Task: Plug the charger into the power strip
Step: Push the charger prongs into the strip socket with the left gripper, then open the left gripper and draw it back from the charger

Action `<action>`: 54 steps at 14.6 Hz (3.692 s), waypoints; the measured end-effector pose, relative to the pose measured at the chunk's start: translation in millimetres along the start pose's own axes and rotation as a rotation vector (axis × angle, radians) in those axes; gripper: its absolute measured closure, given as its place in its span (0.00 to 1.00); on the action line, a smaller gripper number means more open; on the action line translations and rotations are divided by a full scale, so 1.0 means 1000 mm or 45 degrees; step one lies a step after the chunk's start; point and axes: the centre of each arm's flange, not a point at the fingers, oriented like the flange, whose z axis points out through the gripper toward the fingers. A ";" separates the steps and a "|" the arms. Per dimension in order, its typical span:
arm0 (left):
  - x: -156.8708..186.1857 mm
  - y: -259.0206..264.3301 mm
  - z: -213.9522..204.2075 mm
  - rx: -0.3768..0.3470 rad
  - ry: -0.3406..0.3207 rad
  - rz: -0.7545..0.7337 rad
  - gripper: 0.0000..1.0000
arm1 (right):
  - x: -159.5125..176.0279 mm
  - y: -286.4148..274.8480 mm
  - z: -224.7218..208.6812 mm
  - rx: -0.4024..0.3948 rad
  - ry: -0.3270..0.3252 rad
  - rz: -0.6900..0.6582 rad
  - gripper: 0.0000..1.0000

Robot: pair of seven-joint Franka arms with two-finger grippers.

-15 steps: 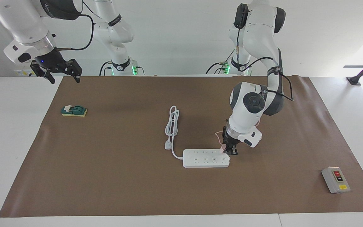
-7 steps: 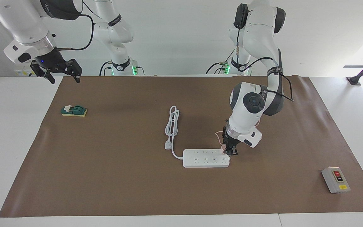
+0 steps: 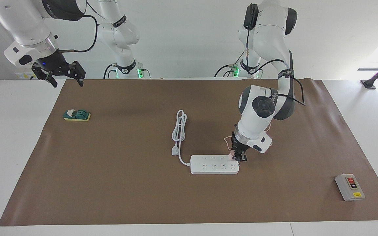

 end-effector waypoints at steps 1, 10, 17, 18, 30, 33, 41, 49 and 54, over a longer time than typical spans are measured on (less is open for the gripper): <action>-0.002 -0.001 0.001 0.001 0.001 0.004 0.67 | 0.000 0.000 0.000 0.000 0.000 0.000 0.00; -0.003 -0.001 0.006 0.007 0.004 0.006 0.67 | 0.000 0.000 0.000 0.000 0.000 0.000 0.00; -0.003 -0.001 0.012 0.005 0.004 0.006 0.67 | 0.000 0.000 0.000 0.000 0.000 0.000 0.00; -0.003 -0.001 0.012 0.005 0.004 0.006 0.67 | 0.000 0.000 0.000 0.000 0.000 0.000 0.00; 0.001 0.001 0.012 0.010 -0.004 0.056 0.67 | 0.000 0.000 0.000 0.000 0.000 0.000 0.00; 0.005 0.003 0.012 0.016 -0.020 0.068 0.67 | 0.000 0.000 0.000 0.000 0.000 0.000 0.00; 0.006 0.003 0.012 0.018 -0.026 0.072 0.67 | 0.000 0.000 0.000 0.000 0.000 0.000 0.00; 0.005 0.003 0.013 0.016 -0.025 0.071 0.67 | 0.000 0.000 0.000 0.000 0.000 0.000 0.00; 0.003 0.002 0.013 0.013 -0.021 0.067 0.67 | 0.000 0.000 0.000 0.000 0.000 0.000 0.00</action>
